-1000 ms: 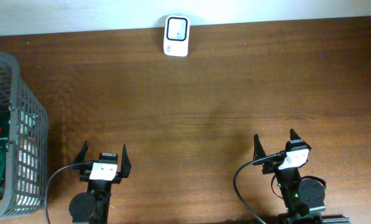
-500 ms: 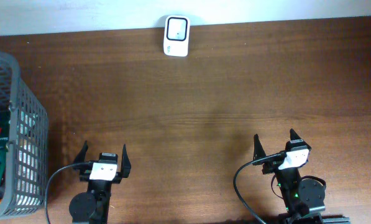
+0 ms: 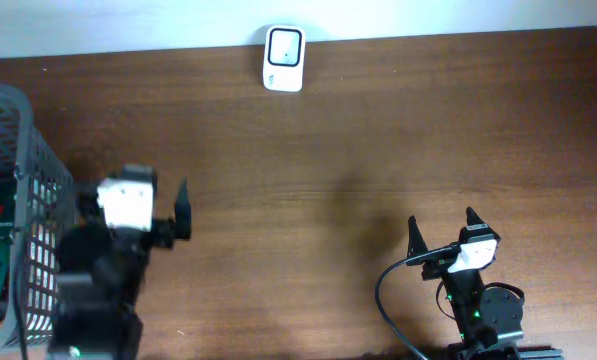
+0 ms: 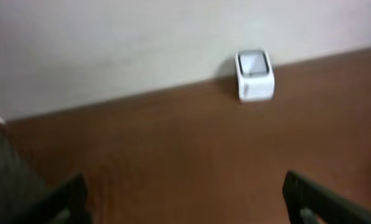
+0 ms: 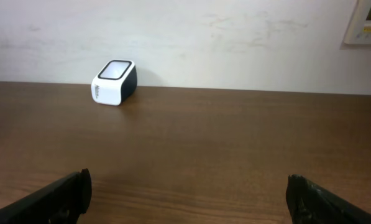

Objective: Scan the item barcode
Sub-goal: 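Reach the left gripper into the basket and grasp the green 3M glove pack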

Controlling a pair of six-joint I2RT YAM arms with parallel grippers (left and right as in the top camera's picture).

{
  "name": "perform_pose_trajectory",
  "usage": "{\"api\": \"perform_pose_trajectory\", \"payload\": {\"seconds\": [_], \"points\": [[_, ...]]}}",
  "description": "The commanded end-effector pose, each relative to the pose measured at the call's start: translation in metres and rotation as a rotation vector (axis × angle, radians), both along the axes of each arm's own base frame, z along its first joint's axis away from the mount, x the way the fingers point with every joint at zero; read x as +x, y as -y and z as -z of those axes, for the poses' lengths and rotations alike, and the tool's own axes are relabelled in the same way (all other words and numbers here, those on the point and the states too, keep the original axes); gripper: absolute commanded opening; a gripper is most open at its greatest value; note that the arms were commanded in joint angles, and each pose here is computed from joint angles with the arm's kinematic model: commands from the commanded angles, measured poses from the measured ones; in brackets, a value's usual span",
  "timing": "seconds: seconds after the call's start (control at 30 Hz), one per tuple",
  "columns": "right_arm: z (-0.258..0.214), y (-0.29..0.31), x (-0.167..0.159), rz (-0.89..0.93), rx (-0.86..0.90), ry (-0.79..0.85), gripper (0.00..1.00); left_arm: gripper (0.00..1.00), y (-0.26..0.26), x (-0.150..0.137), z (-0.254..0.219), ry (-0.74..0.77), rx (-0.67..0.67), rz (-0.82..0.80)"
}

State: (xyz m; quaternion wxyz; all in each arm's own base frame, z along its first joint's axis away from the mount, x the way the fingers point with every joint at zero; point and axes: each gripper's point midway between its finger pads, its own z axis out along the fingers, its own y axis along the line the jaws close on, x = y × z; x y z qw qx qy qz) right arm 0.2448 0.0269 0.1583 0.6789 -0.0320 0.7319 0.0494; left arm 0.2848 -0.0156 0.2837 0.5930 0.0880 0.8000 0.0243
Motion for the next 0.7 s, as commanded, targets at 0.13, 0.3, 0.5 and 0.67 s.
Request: {"api": "perform_pose_trajectory", "payload": {"seconds": [0.13,0.3,0.5,0.67], "points": [[0.003,0.000,0.000,0.005,0.009,-0.006,0.98,0.99,0.001,0.044,-0.037,-0.565,0.006,-0.001],[0.003,0.000,0.000,0.005,0.009,-0.006,0.99,0.99,0.001,0.071,0.000,-0.677,0.021,0.000],[0.003,0.000,0.000,0.005,0.009,-0.006,0.98,0.99,-0.090,0.076,-0.103,-0.404,0.005,-0.419],[0.003,0.000,0.000,0.005,0.009,-0.006,0.98,0.99,-0.232,0.003,-0.136,-0.273,-0.231,-0.957]]}}
